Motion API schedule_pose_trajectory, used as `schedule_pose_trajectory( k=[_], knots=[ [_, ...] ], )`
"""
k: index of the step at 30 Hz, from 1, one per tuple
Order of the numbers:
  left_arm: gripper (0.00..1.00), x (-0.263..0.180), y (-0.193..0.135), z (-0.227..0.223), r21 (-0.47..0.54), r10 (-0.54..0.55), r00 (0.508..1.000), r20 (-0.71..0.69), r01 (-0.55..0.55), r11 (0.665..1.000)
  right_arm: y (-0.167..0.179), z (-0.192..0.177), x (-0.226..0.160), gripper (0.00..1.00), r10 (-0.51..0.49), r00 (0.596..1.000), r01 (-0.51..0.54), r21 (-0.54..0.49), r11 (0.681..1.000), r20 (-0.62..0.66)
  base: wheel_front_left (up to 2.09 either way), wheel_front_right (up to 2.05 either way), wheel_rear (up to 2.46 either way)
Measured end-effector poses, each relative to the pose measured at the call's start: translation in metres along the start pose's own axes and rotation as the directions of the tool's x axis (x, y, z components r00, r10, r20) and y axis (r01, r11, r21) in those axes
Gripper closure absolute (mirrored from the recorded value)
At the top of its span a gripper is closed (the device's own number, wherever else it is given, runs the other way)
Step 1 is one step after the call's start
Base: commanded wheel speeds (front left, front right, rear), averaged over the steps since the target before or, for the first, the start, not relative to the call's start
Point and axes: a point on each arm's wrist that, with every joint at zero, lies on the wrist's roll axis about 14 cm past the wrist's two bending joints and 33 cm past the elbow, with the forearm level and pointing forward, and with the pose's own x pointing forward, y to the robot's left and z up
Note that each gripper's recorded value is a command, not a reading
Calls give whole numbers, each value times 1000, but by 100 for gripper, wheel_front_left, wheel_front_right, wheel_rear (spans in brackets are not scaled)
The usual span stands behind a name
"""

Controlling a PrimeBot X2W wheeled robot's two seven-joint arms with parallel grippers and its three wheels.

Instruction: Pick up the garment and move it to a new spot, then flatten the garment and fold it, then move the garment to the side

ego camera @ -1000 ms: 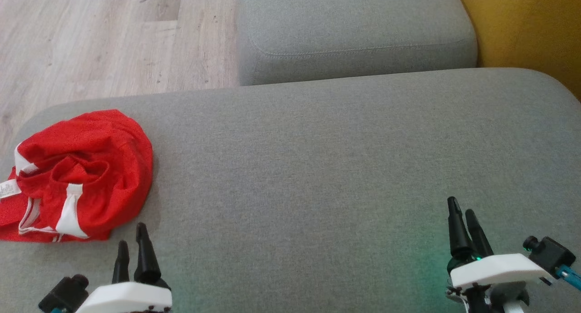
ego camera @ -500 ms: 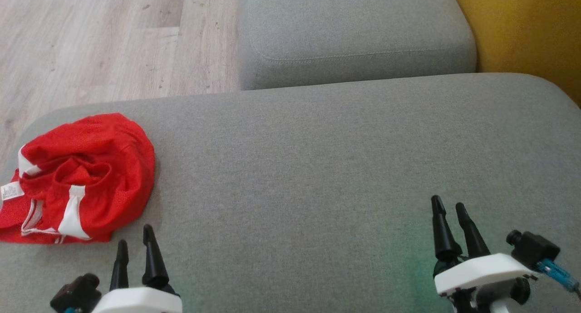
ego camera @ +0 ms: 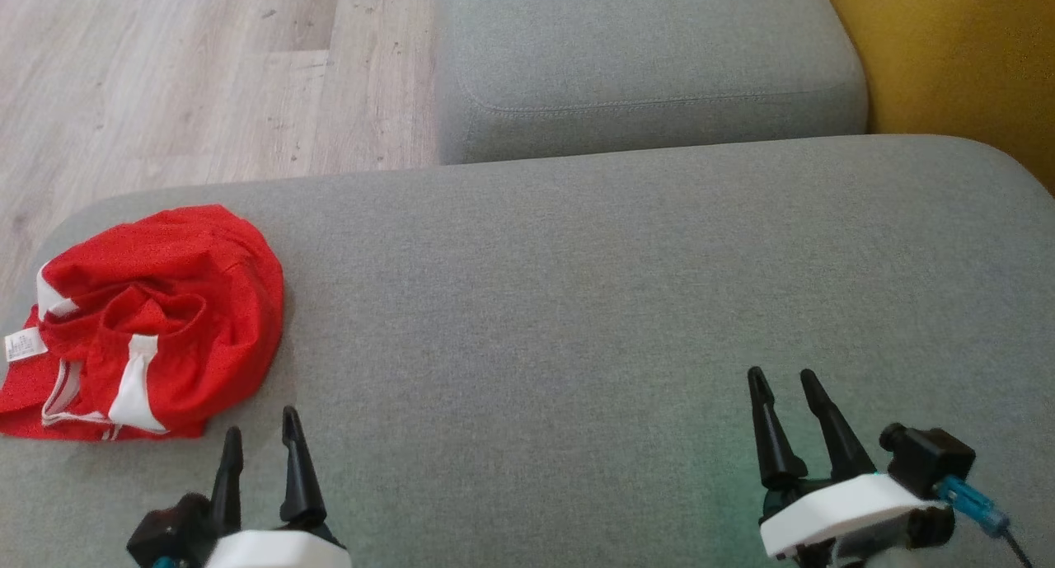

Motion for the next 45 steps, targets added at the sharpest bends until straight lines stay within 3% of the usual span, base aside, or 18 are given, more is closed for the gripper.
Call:
schedule_pose_trajectory(
  k=[15,34,45],
  knots=[
    [0,-5,-10,10,199,-44,997,60,31,979,6,2,0,0,38,999,-34,-173,984,17,0,0,0],
    [0,-13,-19,11,422,-108,989,99,57,905,10,-4,-8,0,72,997,-64,-355,933,11,0,0,0],
    [0,-15,-17,9,439,-105,990,98,52,897,11,-5,-9,0,79,997,-70,-373,925,9,0,0,0]
  ],
)
